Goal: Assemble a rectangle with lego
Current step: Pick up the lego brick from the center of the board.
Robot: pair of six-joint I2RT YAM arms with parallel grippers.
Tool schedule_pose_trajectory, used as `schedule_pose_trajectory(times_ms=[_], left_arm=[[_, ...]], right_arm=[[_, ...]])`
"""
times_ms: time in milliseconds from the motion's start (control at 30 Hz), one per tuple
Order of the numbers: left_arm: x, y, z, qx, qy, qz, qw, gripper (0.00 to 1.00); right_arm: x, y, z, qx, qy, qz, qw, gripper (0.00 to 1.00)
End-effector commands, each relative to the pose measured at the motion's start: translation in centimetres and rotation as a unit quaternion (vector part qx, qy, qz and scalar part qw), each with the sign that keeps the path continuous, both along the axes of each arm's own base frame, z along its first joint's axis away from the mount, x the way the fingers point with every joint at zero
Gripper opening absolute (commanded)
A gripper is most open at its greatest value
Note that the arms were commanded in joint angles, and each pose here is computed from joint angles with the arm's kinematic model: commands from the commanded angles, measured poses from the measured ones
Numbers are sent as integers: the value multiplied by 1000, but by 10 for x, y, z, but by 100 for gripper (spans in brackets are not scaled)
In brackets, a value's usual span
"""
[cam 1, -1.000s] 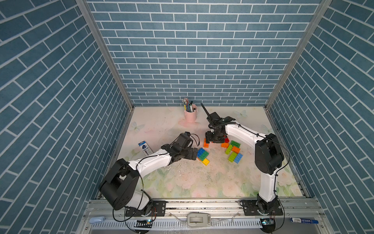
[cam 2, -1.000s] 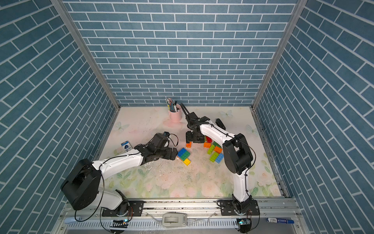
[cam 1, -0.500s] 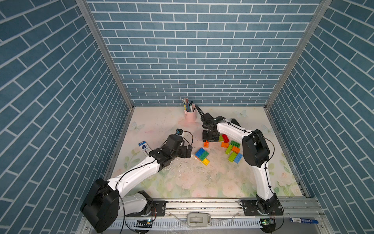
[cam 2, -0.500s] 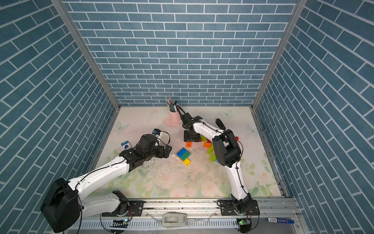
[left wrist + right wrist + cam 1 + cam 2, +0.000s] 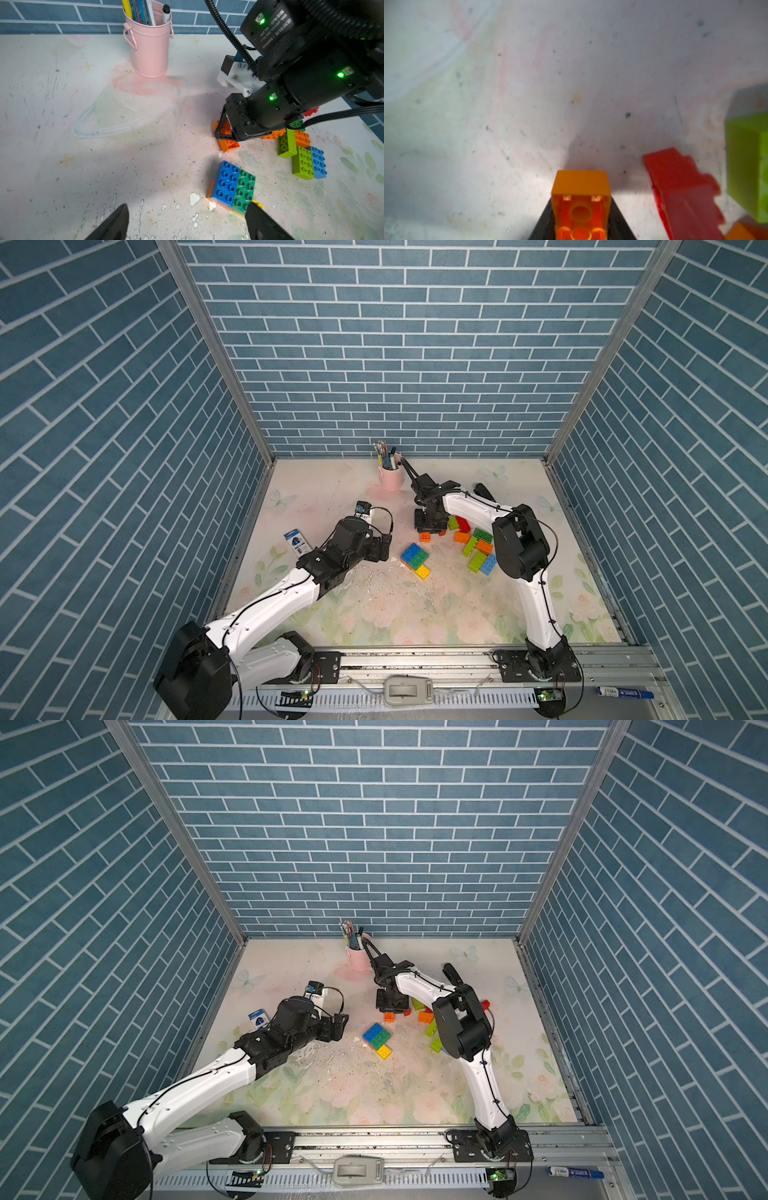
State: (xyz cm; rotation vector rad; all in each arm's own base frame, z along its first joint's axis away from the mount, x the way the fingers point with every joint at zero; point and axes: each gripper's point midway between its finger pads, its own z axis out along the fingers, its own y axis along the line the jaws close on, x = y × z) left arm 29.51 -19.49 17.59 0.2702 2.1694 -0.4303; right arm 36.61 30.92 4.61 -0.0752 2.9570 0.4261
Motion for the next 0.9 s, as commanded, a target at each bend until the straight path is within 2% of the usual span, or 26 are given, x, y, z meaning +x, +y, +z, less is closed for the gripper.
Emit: schedule_pose_trajectory(times_ms=[0, 33, 100, 200, 233, 267, 300, 333, 400, 500, 633, 867], left_arm=[[3, -9, 21, -4, -54, -39, 998, 87], [-1, -14, 15, -4, -56, -60, 997, 86], [-5, -33, 27, -25, -83, -111, 990, 85], [-13, -61, 43, -46, -122, -183, 974, 87], [-16, -70, 47, -48, -136, -204, 968, 89], [-17, -78, 51, -55, -144, -217, 964, 90], [-16, -85, 51, -65, -135, -220, 964, 90], [-11, -91, 60, -83, -126, -214, 965, 89], [-4, -108, 58, -130, -63, -203, 968, 85], [-13, -136, 46, -171, -6, -205, 964, 80], [-19, -148, 41, -175, -6, -177, 969, 79], [-5, -142, 26, -154, 10, -130, 979, 61]], right_arm=[[3, 26, 93, 191, -36, 14, 981, 21], [-3, 30, 108, 235, -30, 23, 971, 21], [-27, 34, 137, 316, -1, 56, 947, 21], [-58, 22, 160, 362, 21, 81, 928, 21], [-62, 16, 164, 365, 23, 75, 928, 21], [-64, 4, 162, 351, 24, 58, 934, 21], [-65, -5, 164, 343, 19, 48, 938, 21], [-66, -9, 166, 345, 16, 44, 937, 21], [-67, -9, 174, 366, 7, 36, 930, 21], [-58, -11, 177, 382, -12, -6, 924, 21], [-51, -15, 172, 401, -20, -70, 913, 20], [-62, -10, 167, 409, -12, -92, 908, 19]])
